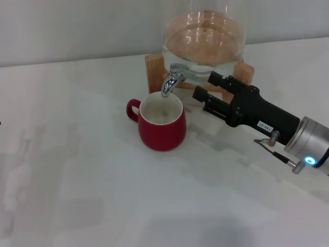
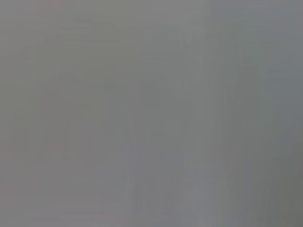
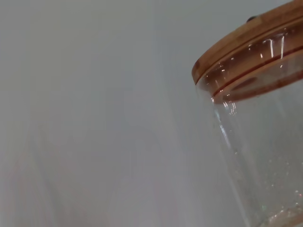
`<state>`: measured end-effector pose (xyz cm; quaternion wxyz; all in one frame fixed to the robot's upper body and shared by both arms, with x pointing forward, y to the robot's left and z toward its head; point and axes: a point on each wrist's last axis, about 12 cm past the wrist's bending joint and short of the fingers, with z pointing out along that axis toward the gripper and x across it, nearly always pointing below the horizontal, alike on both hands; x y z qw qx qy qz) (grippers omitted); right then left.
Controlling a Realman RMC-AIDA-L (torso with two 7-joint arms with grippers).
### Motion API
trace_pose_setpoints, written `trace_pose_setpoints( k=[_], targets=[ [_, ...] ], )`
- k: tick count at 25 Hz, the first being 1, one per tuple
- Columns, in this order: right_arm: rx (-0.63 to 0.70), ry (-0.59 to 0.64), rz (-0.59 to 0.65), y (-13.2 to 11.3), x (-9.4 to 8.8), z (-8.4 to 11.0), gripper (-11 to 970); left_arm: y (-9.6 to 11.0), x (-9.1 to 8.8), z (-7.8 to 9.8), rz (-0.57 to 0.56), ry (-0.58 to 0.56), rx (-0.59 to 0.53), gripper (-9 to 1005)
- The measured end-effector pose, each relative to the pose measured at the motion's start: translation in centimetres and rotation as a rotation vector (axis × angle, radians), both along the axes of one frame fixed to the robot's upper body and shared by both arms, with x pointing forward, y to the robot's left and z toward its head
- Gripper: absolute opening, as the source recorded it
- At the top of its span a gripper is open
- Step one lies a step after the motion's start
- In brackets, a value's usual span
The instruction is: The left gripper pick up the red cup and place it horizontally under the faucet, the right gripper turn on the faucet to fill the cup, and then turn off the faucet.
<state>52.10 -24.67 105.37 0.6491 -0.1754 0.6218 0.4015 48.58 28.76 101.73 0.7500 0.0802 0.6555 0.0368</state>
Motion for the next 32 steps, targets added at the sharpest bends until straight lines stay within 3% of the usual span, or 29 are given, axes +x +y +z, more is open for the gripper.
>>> trace_pose_setpoints(
  k=[32],
  targets=[
    [0.01,0.02,0.059,1.2,0.8,0.5,723,-0.1,0.2,0.1,-0.008,-0.005,0.015,882]
  ],
)
